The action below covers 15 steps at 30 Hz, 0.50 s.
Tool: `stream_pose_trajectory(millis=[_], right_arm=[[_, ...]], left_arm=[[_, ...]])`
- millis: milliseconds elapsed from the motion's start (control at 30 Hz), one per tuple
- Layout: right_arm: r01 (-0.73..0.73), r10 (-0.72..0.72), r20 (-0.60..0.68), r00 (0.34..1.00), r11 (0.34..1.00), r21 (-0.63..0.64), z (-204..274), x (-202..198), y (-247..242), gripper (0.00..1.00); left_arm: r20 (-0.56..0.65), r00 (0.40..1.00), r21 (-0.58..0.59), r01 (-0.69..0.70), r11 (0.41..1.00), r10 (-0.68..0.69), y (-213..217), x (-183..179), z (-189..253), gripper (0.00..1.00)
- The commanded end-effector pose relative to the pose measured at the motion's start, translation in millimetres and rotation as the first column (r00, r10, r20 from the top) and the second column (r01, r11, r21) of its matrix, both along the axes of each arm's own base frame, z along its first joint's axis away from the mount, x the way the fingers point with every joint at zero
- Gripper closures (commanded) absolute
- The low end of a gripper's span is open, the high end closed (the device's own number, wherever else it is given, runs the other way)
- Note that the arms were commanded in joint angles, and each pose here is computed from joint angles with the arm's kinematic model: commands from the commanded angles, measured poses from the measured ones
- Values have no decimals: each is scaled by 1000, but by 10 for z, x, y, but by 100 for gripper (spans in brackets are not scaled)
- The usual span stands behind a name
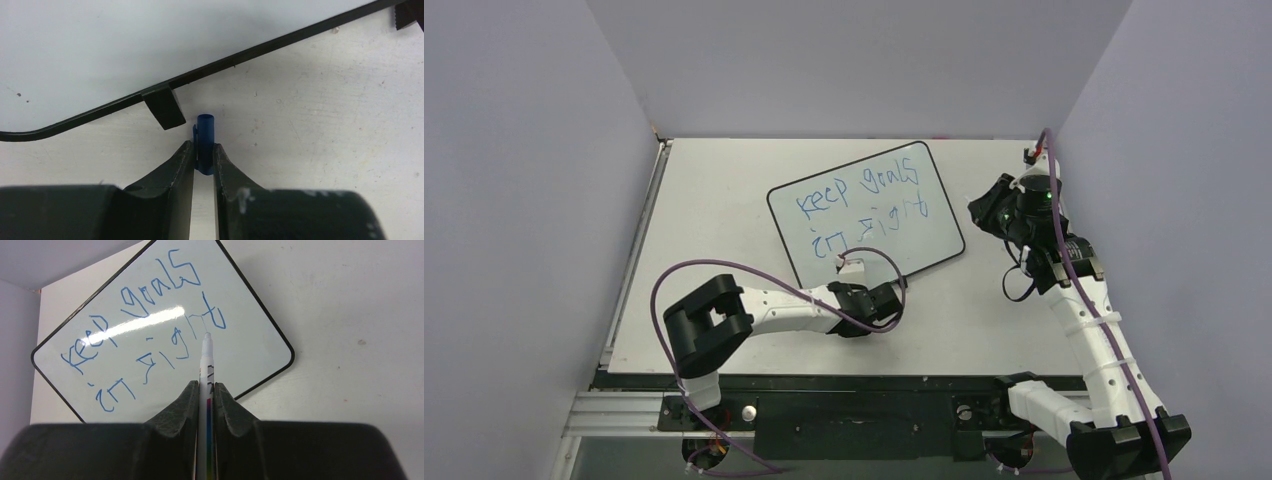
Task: Write a sentence on the whiteboard
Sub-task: Pick up the pen cap from the corner of the board.
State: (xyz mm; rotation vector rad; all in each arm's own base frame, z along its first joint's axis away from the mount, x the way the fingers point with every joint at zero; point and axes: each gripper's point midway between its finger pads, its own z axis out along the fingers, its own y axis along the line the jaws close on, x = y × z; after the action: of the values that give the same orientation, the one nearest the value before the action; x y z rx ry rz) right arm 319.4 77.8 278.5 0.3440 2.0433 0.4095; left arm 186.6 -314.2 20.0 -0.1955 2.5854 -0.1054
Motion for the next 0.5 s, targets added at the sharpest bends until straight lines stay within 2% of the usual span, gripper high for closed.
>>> stream_pose_trajectory(millis=[0, 133, 233, 467], right_arm=[[-5, 4, 77, 997, 1000, 16, 264, -23, -6, 100], [-19, 16, 84, 996, 999, 27, 292, -43, 21, 100], [-29, 25, 90, 996, 999, 35, 313, -64, 39, 100], [-64, 58, 97, 994, 996, 55, 356, -97, 106, 100]], left_arm=[[33, 996, -55, 84, 995, -82, -153, -39, 170, 100], [66, 986, -80, 160, 984, -155, -215, -41, 263, 100], [85, 962, -124, 267, 956, -258, -344, -85, 360, 100], [119, 909, -114, 412, 904, -399, -393, -137, 553, 100]])
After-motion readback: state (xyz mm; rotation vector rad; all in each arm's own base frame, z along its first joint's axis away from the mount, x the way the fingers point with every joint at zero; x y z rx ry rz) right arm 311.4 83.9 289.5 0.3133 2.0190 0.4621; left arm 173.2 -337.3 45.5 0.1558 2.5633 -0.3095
